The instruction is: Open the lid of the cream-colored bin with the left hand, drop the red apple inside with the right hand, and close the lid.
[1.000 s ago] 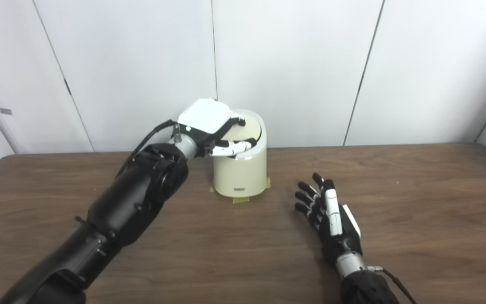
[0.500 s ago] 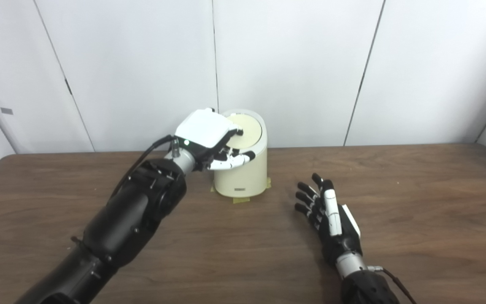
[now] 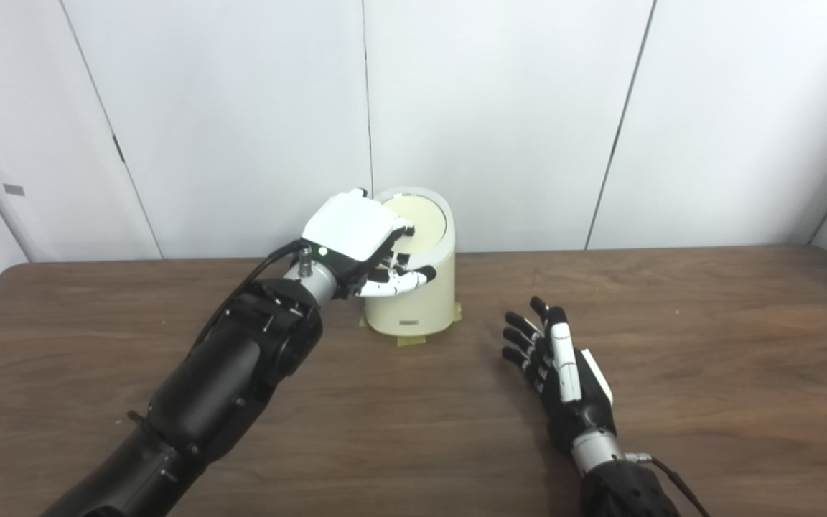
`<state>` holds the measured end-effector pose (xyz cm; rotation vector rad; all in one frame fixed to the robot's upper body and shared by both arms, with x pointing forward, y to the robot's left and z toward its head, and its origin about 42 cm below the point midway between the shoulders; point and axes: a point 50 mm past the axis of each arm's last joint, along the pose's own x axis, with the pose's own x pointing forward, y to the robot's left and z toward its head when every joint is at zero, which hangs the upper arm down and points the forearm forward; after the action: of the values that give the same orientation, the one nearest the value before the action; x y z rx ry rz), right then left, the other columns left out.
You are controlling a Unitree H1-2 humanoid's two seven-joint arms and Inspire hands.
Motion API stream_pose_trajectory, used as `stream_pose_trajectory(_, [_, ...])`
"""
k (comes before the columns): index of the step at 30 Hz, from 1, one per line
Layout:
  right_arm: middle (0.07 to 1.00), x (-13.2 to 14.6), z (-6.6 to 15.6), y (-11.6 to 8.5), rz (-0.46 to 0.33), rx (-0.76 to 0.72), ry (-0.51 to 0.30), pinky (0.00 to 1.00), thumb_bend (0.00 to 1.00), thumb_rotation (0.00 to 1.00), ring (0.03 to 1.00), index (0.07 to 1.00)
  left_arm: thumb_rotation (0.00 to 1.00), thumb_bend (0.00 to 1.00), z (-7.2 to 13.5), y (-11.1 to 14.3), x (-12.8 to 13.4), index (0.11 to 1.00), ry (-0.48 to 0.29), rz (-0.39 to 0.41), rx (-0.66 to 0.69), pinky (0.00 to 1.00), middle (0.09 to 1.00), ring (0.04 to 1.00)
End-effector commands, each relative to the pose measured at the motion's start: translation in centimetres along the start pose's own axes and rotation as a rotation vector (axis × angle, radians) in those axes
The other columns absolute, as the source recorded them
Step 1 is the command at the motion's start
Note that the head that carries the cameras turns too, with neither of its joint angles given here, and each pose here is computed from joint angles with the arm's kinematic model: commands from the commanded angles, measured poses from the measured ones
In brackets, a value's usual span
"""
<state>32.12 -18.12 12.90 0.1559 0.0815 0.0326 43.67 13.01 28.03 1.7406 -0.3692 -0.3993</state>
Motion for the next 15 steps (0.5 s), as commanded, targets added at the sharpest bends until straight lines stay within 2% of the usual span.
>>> stream_pose_trajectory(1, [0.876, 0.5, 1.4, 0.5, 0.019, 0.000, -0.048, 0.86, 0.58, 1.00, 0.887, 0.987, 1.00, 0.52, -0.3, -1.9, 0.5, 0.799, -0.001, -0.096, 0.060, 1.00, 0.841, 0.899])
stream_pose_trajectory(6, [0.872, 0.5, 1.5, 0.5, 0.020, 0.002, -0.049, 0.86, 0.58, 1.00, 0.886, 0.988, 1.00, 0.52, 0.1, -3.3, 0.8, 0.791, -0.004, -0.162, 0.147, 1.00, 0.837, 0.906])
stream_pose_trajectory(15, [0.859, 0.5, 1.6, 0.4, 0.013, 0.003, -0.044, 0.86, 0.57, 1.00, 0.880, 0.978, 1.00, 0.52, 0.5, -4.0, 0.3, 0.786, -0.018, -0.176, 0.153, 1.00, 0.840, 0.907])
